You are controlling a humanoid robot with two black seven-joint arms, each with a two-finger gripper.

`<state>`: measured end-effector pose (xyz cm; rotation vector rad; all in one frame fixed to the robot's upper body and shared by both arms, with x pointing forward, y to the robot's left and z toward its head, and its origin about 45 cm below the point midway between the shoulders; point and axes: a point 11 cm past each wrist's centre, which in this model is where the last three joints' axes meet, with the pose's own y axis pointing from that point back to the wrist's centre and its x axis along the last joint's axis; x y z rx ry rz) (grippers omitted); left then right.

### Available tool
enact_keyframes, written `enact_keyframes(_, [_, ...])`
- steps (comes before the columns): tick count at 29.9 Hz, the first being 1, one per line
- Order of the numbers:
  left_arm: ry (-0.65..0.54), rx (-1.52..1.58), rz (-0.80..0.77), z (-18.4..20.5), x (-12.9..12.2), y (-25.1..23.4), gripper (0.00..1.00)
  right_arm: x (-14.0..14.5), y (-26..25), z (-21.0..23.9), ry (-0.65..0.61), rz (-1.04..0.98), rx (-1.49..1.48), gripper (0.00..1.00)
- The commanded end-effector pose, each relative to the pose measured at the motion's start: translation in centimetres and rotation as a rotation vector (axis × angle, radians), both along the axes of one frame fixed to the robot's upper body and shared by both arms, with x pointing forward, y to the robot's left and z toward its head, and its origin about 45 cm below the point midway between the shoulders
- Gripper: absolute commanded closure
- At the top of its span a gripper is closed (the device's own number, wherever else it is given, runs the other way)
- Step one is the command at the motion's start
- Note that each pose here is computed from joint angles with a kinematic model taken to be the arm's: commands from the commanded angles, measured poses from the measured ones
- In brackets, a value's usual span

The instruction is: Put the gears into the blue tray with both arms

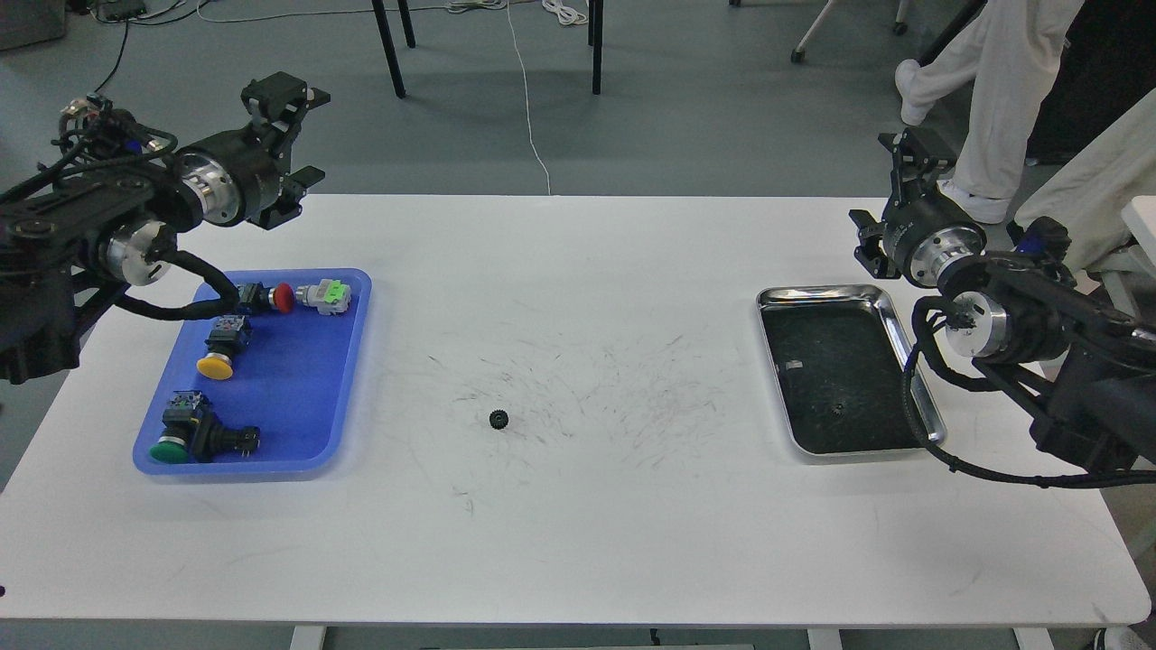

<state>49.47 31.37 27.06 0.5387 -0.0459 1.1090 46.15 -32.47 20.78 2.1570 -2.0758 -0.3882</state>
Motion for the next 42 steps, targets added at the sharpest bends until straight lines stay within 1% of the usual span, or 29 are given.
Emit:
enact_keyframes(1, [-0.006, 0.169, -0.111, 0.2, -0.3, -1.2, 0.02, 0.0, 0.0, 0.0, 0.000, 0.002, -0.003, 0.03])
enact_keyframes(4, [-0.049, 0.313, -0.204, 0.9, -0.5, -2.2, 0.02, 0.0, 0.0, 0.0, -0.001, 0.004, -0.007, 0.03])
enact_keyframes(6, [-0.066, 0.371, -0.261, 1.1, -1.2, -2.7, 0.02, -0.1, 0.0, -0.1, 0.001, 0.005, -0.009, 0.03])
enact_keyframes(8, [-0.068, 0.425, -0.349, 0.4, -2.5, -4.0, 0.02, -0.1, -0.1, -0.1, 0.002, 0.006, -0.014, 0.03])
enact_keyframes(11, [-0.124, 0.543, -0.438, 1.5, -3.5, -4.1, 0.02, -0.1, -0.3, -0.1, 0.003, 0.006, -0.019, 0.03])
enact_keyframes(13, [-0.122, 0.558, -0.518, 0.8, -5.2, -5.4, 0.02, -0.2, -0.3, -0.1, 0.003, 0.007, -0.022, 0.03])
enact_keyframes(16, [-0.151, 0.596, -0.565, 1.0, -6.8, -5.3, 0.02, -0.1, -0.3, 0.0, 0.002, 0.008, -0.022, 0.03])
enact_keyframes(18, [-0.144, 0.627, -0.637, -0.2, -8.5, -6.2, 0.02, -0.1, -0.3, 0.0, 0.001, 0.009, -0.021, 0.03])
enact_keyframes(19, [-0.159, 0.659, -0.657, -0.4, -8.8, -6.3, 0.02, -0.1, -0.3, 0.0, 0.001, 0.009, -0.021, 0.03])
enact_keyframes(21, [-0.222, 0.712, -0.664, 0.4, -8.5, -6.4, 0.02, -0.1, -0.2, 0.0, 0.000, 0.009, -0.021, 0.03])
enact_keyframes(22, [-0.237, 0.726, -0.684, 0.3, -8.8, -6.7, 0.02, -0.1, -0.1, 0.0, 0.001, 0.012, -0.019, 0.03])
enact_keyframes(25, [-0.231, 0.719, -0.747, -0.6, -10.5, -7.8, 0.02, 0.0, -0.1, 0.1, -0.001, 0.012, -0.019, 0.03])
enact_keyframes(28, [-0.238, 0.709, -0.783, -0.9, -11.5, -8.7, 0.02, 0.0, -0.2, 0.1, -0.002, 0.010, -0.022, 0.03])
enact_keyframes(30, [-0.219, 0.719, -0.800, -1.5, -11.9, -8.6, 0.04, -0.1, -0.2, 0.1, -0.001, 0.011, -0.024, 0.03])
enact_keyframes(32, [-0.191, 0.728, -0.824, -2.5, -12.5, -8.5, 0.04, 0.0, -0.1, 0.2, -0.004, 0.013, -0.023, 0.03])
enact_keyframes(36, [-0.181, 0.705, -0.862, -3.0, -12.9, -8.6, 0.02, 0.1, -0.1, 0.4, -0.006, 0.015, -0.024, 0.03])
enact_keyframes(38, [-0.195, 0.662, -0.857, -2.4, -12.5, -8.9, 0.02, 0.1, -0.1, 0.4, -0.006, 0.015, -0.024, 0.03])
enact_keyframes(39, [-0.205, 0.622, -0.864, -2.4, -12.9, -9.4, 0.02, 0.1, -0.1, 0.4, -0.006, 0.015, -0.024, 0.03])
enact_keyframes(42, [-0.222, 0.606, -0.882, -3.4, -13.2, -10.3, 0.02, 0.2, -0.3, 0.6, -0.011, 0.008, -0.017, 0.03])
